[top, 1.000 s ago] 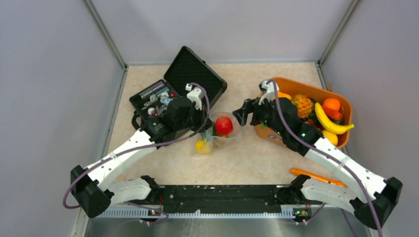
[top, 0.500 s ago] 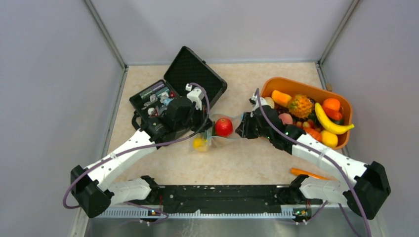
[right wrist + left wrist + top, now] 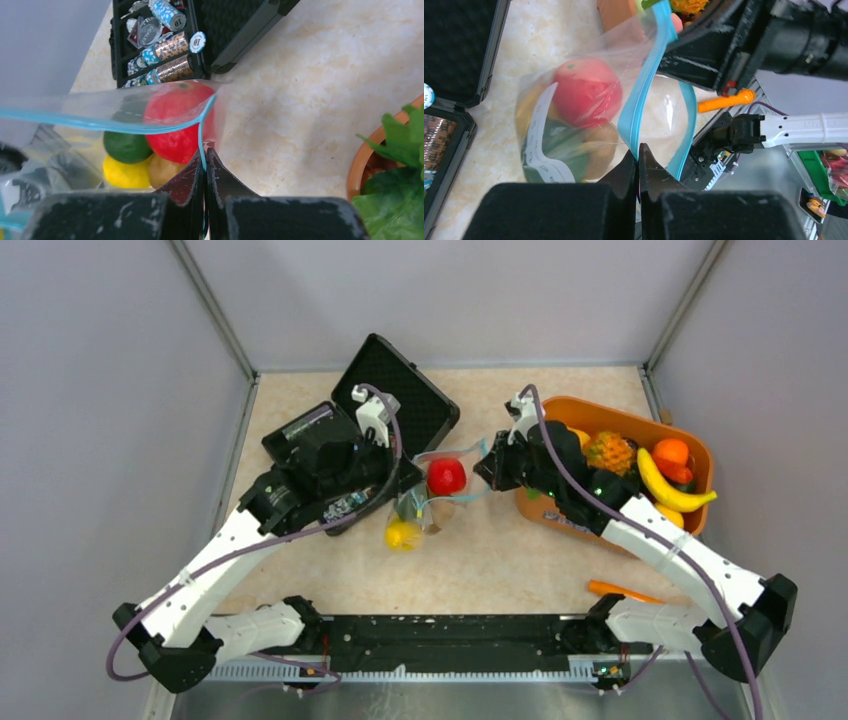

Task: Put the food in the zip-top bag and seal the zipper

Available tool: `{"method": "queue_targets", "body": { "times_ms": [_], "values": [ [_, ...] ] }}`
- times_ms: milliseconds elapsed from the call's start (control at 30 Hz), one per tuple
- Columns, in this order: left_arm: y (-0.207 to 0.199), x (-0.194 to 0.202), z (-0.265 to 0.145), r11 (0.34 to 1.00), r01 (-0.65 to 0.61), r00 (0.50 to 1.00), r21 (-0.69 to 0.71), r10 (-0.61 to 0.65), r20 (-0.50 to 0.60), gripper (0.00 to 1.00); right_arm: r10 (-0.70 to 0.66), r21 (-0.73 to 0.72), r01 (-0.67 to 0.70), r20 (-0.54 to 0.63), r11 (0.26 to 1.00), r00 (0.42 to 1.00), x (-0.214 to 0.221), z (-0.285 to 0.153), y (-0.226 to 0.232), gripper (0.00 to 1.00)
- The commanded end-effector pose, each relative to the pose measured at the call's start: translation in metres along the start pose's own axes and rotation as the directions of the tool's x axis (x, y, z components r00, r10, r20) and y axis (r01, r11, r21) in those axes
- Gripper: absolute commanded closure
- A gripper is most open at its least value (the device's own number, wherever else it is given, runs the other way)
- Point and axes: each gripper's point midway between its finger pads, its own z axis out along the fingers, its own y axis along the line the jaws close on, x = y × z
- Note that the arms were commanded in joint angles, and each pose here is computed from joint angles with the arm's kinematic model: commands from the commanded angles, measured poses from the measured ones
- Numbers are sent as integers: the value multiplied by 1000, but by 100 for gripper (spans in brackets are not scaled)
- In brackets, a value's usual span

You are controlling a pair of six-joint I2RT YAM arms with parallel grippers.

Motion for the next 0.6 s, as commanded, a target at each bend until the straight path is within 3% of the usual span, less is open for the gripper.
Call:
{"method": "queue_targets", "body": {
  "times_ms": [0,67,200,400,433,500,567],
  "values": [
    [7,11,-10,999,-28,998,-35,26,-50,100,-71,120,76,-42,990,997,-16,11,-14,100],
    [19,25,-3,996,-48,993,-74,39,-115,100,-70,123,73,-28,990,997,-18,16,-14,100],
    [41,46,11,987,-67,979,-149,36,-202,100,-89,-91,88,-13,992,996,-11,31,19,100],
    [52,68,43,991,-2,980,-131,-24,-196,100,-97,118,110,-110,987,989,18,39,-27,91],
    [50,69,48,993,20,982,-115,-41,-186,100,-103,136,119,-121,984,987,21,36,-33,86],
    [45,68,55,995,48,984,-84,-62,-169,100,-113,163,132,-124,978,986,23,27,-40,48],
    [42,63,60,996,64,986,-69,-74,-147,100,-116,193,134,-101,972,988,17,14,-45,33]
  ]
}}
